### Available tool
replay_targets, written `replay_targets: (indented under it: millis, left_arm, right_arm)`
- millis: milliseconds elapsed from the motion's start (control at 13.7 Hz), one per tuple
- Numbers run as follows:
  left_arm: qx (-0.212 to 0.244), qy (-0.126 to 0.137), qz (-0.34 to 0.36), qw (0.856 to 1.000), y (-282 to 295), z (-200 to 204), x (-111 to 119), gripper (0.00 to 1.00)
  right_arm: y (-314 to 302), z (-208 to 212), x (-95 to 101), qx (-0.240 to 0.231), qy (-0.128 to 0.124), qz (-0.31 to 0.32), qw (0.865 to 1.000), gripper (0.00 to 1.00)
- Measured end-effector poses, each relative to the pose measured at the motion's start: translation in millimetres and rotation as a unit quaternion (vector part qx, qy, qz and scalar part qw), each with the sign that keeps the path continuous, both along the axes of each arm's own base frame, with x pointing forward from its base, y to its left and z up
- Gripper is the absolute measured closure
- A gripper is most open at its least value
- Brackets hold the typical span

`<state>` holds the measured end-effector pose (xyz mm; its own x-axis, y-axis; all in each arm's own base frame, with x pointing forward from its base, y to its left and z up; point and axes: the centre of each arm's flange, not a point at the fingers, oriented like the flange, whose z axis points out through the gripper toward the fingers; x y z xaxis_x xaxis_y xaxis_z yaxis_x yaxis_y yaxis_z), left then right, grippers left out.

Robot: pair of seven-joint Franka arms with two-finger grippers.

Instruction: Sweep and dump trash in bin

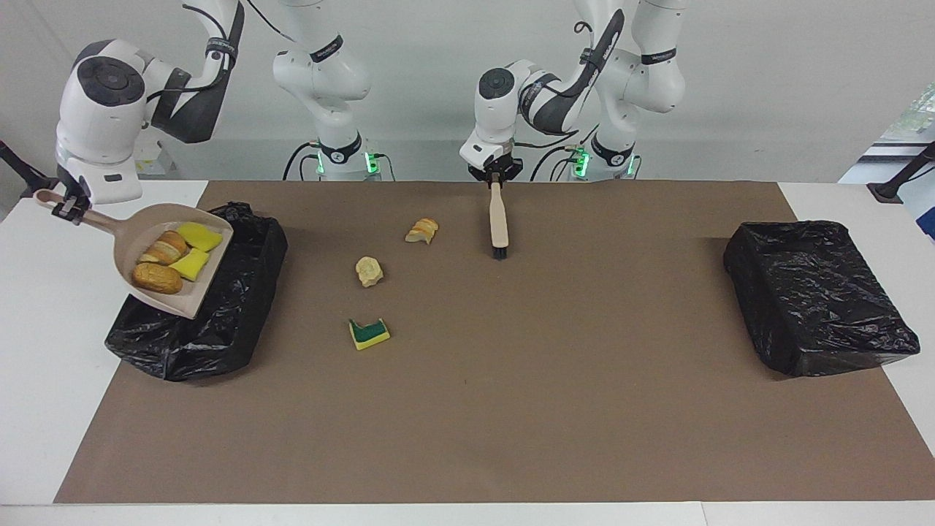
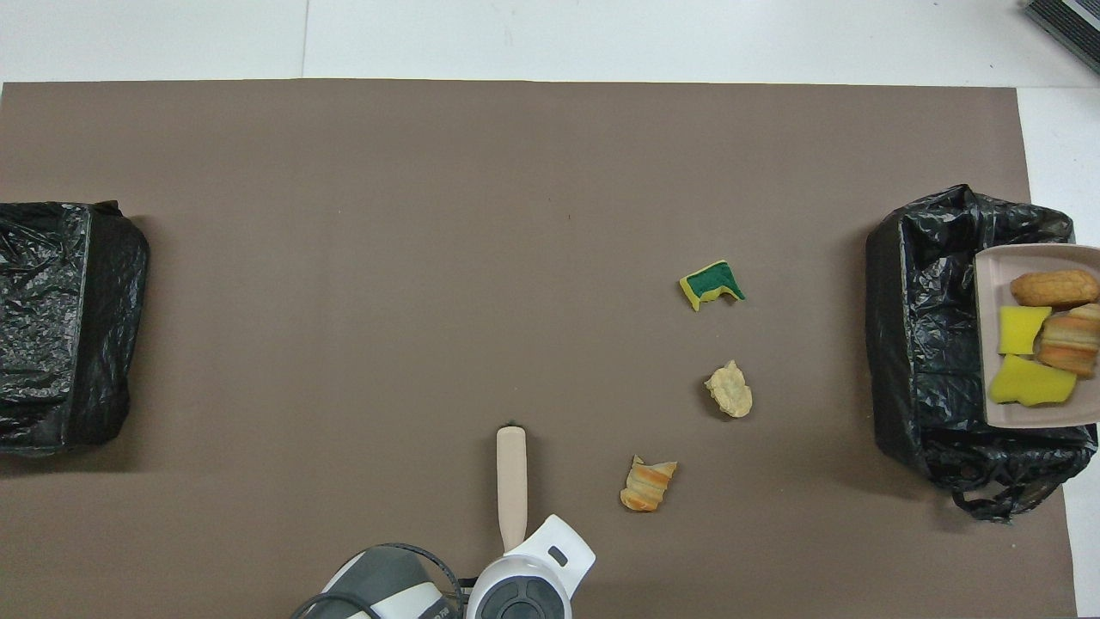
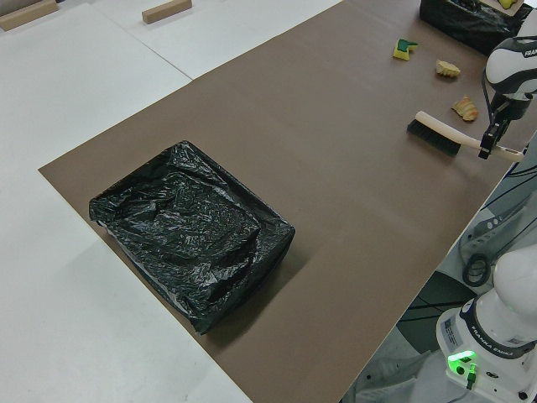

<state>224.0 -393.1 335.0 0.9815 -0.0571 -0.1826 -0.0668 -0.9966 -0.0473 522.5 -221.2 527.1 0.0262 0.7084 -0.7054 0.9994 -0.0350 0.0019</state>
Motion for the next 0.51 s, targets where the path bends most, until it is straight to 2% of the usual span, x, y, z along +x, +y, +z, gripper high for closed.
replay_targets:
  millis: [220,293,366,439,513]
  left_arm:
    - [-0.001,-0.001,0.004,1.000,1.7,-0.5,2.6,0.73]
    - [-0.002,-0.001,0.004,1.000,2.0,-0.3,3.7,0.70]
    - [-0.004,-0.002,0.003,1.000,2.9,-0.1,5.8,0.61]
    - [-0.006,-0.001,0.000,1.000,5.8,0.1,11.0,0.46]
    - [-0.009,-0.001,-0.001,1.000,10.0,1.0,19.0,0.36]
  right_arm:
    - [17.8,3.0,4.0,-0.051,0.035,0.017,0.998,0.69]
    - [25.0,6.3,4.7,-0.071,0.046,0.020,0.996,0.69]
    - [28.9,11.1,3.9,-0.084,0.051,0.019,0.995,0.69]
    - [29.3,15.6,2.5,-0.091,0.051,0.018,0.994,0.69]
    - [28.5,19.7,1.3,-0.093,0.049,0.017,0.994,0.69]
